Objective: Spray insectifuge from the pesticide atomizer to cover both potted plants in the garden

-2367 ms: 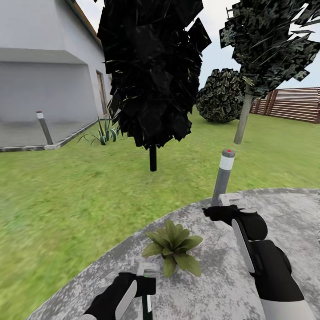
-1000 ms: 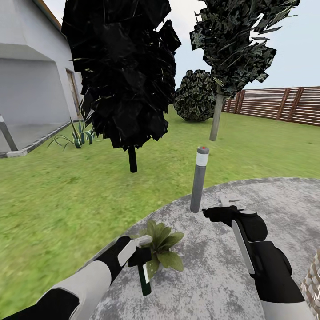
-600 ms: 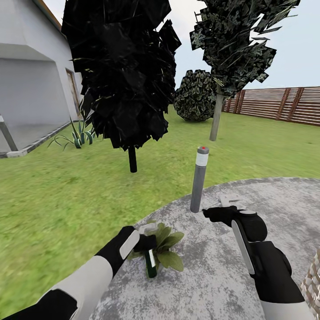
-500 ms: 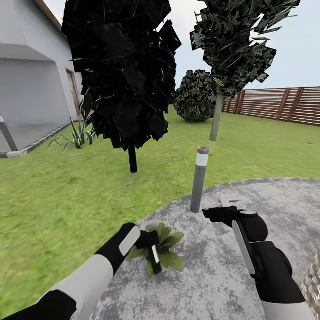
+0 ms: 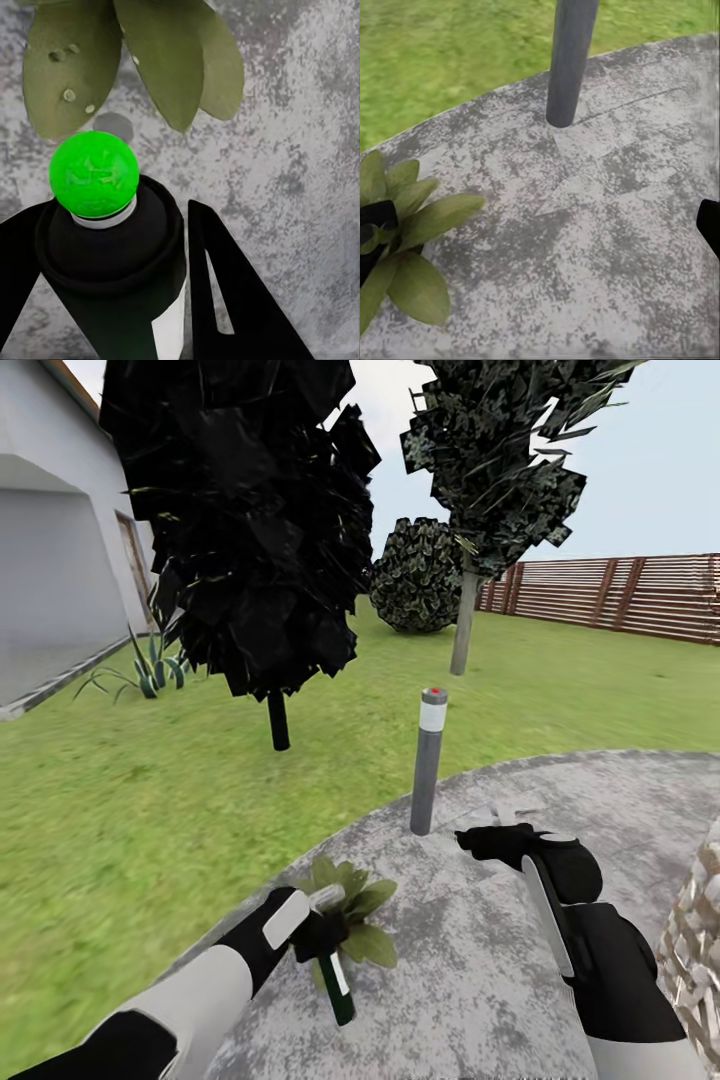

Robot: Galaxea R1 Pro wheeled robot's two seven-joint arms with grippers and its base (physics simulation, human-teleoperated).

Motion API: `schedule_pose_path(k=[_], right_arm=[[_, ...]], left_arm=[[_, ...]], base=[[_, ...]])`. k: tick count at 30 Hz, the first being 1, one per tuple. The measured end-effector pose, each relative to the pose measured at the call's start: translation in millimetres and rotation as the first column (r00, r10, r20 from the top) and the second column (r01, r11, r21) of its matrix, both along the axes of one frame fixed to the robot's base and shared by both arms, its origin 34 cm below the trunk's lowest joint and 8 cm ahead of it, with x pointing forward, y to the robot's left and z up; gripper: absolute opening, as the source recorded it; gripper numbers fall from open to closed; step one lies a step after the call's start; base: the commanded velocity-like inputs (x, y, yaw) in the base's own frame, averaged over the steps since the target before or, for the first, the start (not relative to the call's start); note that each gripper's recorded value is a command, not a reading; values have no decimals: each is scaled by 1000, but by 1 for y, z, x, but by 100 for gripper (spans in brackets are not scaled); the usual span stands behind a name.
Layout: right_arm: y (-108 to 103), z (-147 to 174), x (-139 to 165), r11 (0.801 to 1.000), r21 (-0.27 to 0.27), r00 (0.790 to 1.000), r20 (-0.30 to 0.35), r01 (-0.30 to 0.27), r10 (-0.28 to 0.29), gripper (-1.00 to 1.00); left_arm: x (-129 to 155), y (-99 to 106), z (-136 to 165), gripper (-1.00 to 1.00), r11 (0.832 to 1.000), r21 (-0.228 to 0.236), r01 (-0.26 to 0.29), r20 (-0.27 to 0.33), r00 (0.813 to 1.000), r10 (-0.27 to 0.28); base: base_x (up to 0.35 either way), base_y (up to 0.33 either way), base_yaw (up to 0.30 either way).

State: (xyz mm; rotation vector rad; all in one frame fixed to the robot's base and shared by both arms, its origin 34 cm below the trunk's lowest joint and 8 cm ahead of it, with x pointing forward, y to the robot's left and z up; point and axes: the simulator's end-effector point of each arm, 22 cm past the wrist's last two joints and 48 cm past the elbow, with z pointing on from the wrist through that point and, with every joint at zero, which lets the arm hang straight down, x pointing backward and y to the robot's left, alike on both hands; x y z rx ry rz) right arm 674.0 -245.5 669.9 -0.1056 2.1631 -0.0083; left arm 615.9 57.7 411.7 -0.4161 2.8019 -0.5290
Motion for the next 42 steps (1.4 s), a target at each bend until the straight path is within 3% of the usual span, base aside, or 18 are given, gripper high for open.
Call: schedule_pose_path(k=[4,9,11,12,14,16,22,35,38,41,42], right_arm=[[0,0,0,1000,0,1000,0,0,0,100],[1,0,0,1000,0,1000,0,-2,2,100],[2,0,0,1000,0,1000,0,-3,3,100],[4,0,0,1000,3,1000,0,-8,8,100],[10,0,-1,1000,3,1000,-1,-21,21,100],[27,-3,-3,998,-3,998,-8,-68,68,100],[46,-6,-7,990,22,990,-16,-139,139,100],[40,-7,-8,990,27,990,-19,-136,136,100],[18,-42,-28,994,6,990,-88,-110,111,100],[-1,-111,-79,994,-20,971,-219,-106,99,100],[-3,-127,-94,993,-26,968,-229,-114,105,100]], left_arm=[[-4,10,-15,-100,999,22,-50,17,999,50],[0,14,-21,-100,996,64,-60,83,995,55],[10,10,-11,-100,997,55,-60,119,992,54],[26,0,9,-100,998,33,-57,170,984,51],[38,-8,28,-100,999,15,-48,211,976,44],[43,-14,38,-100,999,-3,-41,232,972,40],[42,-17,39,-100,999,-11,-36,235,971,38],[42,-24,41,-100,999,-31,-16,244,970,23],[46,-31,50,-100,1000,-30,7,272,962,1],[50,-39,61,-100,999,-32,28,300,954,-17],[50,-40,63,-100,999,-32,32,305,952,-21]], base=[[0,0,-275],[0,0,-265],[0,0,-111],[0,0,-48],[0,0,-23],[0,10,-7],[0,188,-2],[0,307,-175],[0,76,-276],[0,27,-278],[0,11,-279]])
